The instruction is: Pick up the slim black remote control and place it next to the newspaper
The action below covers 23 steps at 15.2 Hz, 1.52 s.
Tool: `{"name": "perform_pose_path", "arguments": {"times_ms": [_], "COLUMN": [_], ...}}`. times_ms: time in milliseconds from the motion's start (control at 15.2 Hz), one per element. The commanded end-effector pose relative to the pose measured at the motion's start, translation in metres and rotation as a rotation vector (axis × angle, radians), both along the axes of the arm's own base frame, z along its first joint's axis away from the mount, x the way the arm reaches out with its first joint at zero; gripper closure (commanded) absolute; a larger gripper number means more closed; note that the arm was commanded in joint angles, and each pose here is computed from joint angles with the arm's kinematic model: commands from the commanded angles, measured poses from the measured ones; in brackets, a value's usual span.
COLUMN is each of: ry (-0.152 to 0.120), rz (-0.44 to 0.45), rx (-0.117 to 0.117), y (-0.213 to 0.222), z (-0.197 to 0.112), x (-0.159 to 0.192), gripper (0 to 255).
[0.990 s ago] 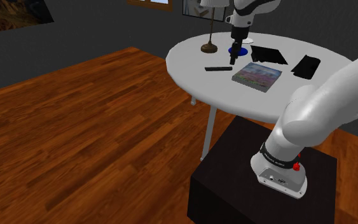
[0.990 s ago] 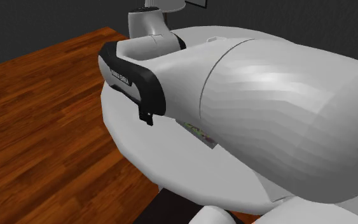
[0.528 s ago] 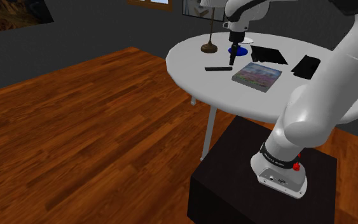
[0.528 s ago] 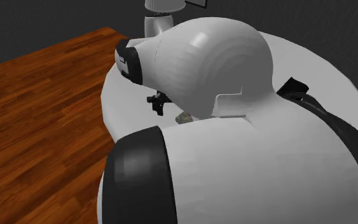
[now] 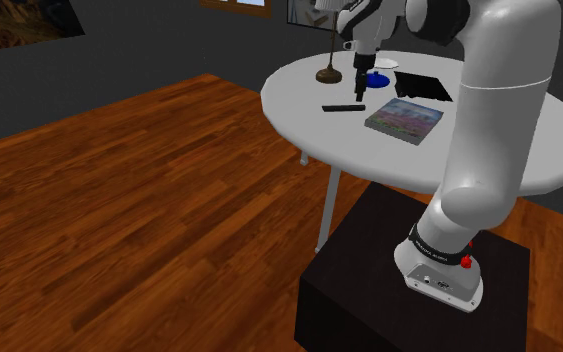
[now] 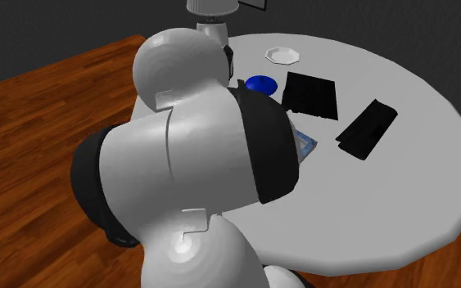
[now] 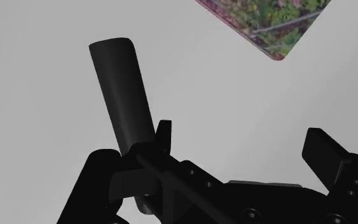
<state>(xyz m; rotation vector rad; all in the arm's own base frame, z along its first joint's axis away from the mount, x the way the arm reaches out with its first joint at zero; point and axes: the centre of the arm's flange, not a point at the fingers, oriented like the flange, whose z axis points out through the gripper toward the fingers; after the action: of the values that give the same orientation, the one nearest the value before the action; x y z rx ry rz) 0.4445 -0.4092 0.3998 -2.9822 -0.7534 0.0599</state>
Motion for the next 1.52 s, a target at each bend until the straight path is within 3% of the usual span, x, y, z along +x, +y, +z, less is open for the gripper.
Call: {"name": "perform_pose_path", "arguments": {"times_ms": [0,396,924,1386,1452], "ry": [-0.003,-0.006,-0.006,-0.006,-0.006], "rz": [0.042,0.147,0.147,0.147,0.147], "rx": [0.005,0.014,0.014,0.014,0.014], "y": [-0.019,-0.068,-0.066,-0.066,-0.066], "z": [-0.014,-0.045,-0.085,-0.085,-0.085], "x": [0.016,0.064,0.062,0.062,0.062], "gripper": [0,0,0,0,255]}}
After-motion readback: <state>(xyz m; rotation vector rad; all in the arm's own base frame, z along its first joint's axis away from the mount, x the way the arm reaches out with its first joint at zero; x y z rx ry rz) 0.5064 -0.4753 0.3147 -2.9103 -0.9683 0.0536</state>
